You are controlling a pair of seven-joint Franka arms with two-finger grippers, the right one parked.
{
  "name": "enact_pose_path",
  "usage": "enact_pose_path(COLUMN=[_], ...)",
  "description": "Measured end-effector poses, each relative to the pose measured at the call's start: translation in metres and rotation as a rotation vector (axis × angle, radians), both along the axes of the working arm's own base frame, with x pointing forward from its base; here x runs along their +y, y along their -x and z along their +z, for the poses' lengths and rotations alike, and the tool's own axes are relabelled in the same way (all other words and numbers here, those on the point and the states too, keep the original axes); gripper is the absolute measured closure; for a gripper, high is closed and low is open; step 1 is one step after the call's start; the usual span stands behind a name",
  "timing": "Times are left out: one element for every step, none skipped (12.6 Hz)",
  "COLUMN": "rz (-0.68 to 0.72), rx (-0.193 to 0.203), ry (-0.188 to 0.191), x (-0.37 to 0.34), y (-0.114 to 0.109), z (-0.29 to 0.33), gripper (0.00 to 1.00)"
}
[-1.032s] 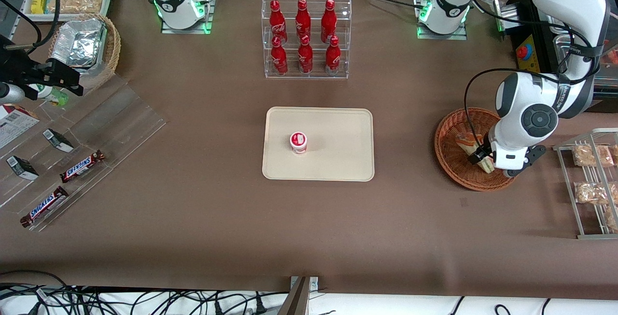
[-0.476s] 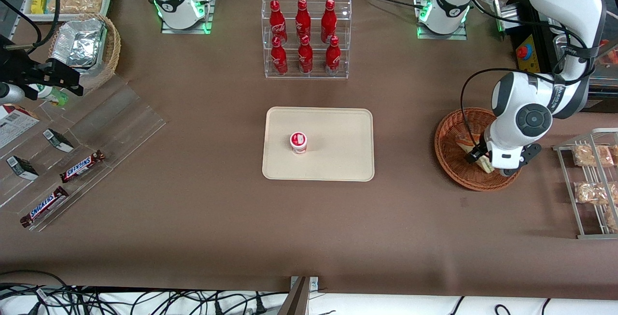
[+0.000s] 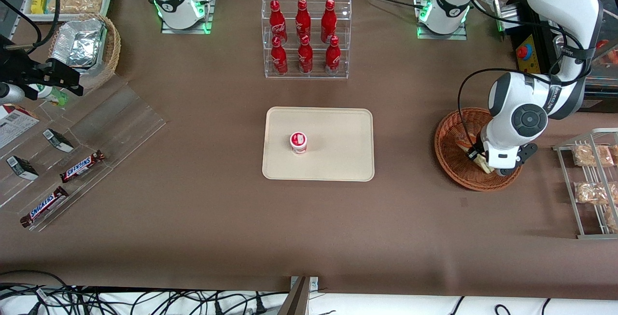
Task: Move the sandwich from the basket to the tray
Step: 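Lift the sandwich and carry it over the cream tray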
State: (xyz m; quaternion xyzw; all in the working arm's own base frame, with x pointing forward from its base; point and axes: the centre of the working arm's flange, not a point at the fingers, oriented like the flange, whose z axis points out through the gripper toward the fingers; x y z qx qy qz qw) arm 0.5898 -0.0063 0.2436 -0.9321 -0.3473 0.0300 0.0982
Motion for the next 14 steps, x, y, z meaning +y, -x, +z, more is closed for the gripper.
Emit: enact_pose_path(rz=[-0.014,-0.043,-0.083,-0.130,-0.173,-0.207,-0.248,-0.300,-0.351,-0.390,-0.433,-0.479,-0.525,-0.574], rx=[0.004,0.020,0.049,0.081,0.102,0.109,0.108,0.102,0.088,0.074,0.066,0.065,0.056,0.038], ry=[-0.001,-0.003,-0.005,-0.005,-0.001,0.008,0.021,0.044,0.083,0.123,0.152,0.170,0.188,0.207], x=[0.001,0.002,0.002,-0.002,-0.013,-0.032,-0.057,-0.085,-0.113,-0.139,-0.163,-0.189,-0.216,-0.247], y=[-0.001,-0.004,-0.007,-0.011,-0.016,-0.021,-0.025,-0.028,-0.028,-0.027,-0.023,-0.016,-0.009,-0.003], z=[0.004,0.012,0.026,0.043,0.064,0.084,0.105,0.126,0.145,0.159,0.165,0.166,0.164,0.157], gripper=[0.68,0.68,0.68,0.69,0.69,0.69,0.68,0.68,0.68,0.68,0.68,0.68,0.68,0.68])
